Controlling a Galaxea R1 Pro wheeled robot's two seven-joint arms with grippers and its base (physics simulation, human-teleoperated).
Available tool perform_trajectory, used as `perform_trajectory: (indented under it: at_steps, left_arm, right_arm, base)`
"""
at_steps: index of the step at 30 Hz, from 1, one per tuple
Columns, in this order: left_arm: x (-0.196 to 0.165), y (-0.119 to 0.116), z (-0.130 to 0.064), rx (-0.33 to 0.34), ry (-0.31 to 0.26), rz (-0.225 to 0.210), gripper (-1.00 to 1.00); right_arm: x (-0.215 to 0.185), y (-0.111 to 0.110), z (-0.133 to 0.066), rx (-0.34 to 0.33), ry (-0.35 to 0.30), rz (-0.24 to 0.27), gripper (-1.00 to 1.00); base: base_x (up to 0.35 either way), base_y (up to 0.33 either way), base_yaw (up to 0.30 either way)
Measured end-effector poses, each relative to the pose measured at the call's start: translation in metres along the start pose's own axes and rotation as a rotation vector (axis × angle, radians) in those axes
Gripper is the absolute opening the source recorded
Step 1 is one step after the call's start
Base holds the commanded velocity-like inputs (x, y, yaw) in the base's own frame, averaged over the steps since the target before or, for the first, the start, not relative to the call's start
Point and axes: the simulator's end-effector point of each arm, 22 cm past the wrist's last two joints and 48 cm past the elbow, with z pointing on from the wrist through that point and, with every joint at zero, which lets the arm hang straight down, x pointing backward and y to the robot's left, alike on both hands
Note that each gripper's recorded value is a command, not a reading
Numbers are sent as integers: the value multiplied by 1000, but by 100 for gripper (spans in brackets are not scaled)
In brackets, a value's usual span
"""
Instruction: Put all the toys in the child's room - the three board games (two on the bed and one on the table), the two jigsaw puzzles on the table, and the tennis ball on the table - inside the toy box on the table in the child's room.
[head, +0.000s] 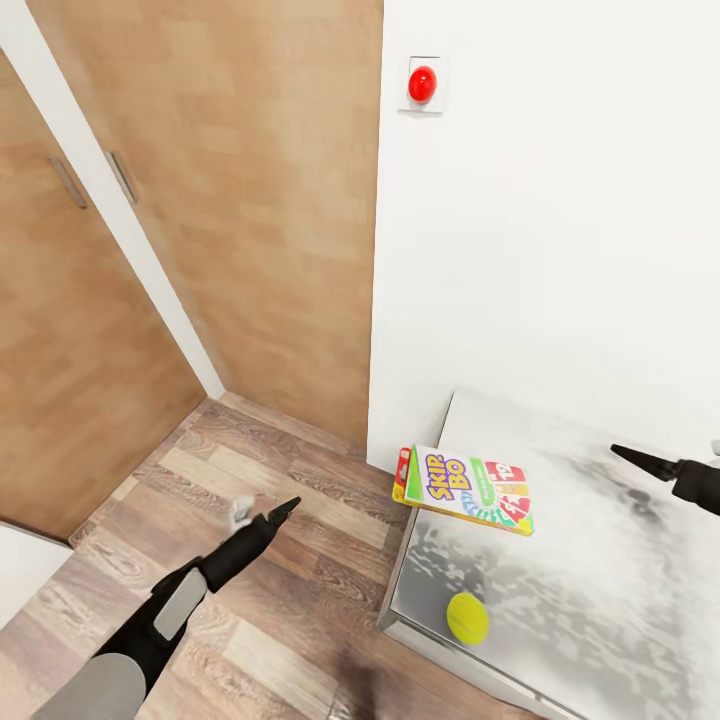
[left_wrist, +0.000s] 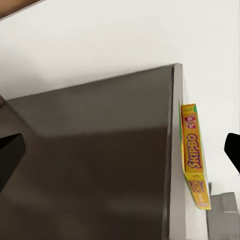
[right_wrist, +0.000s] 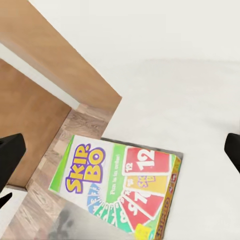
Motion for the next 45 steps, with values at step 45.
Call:
perform_trajectory:
  at_steps: [45]
  left_arm:
    - [28,-36,19,119,56,11,100]
  right_arm:
    - [-7,9,-8,-52,-22,10,100]
  base:
    - [0,0,0]
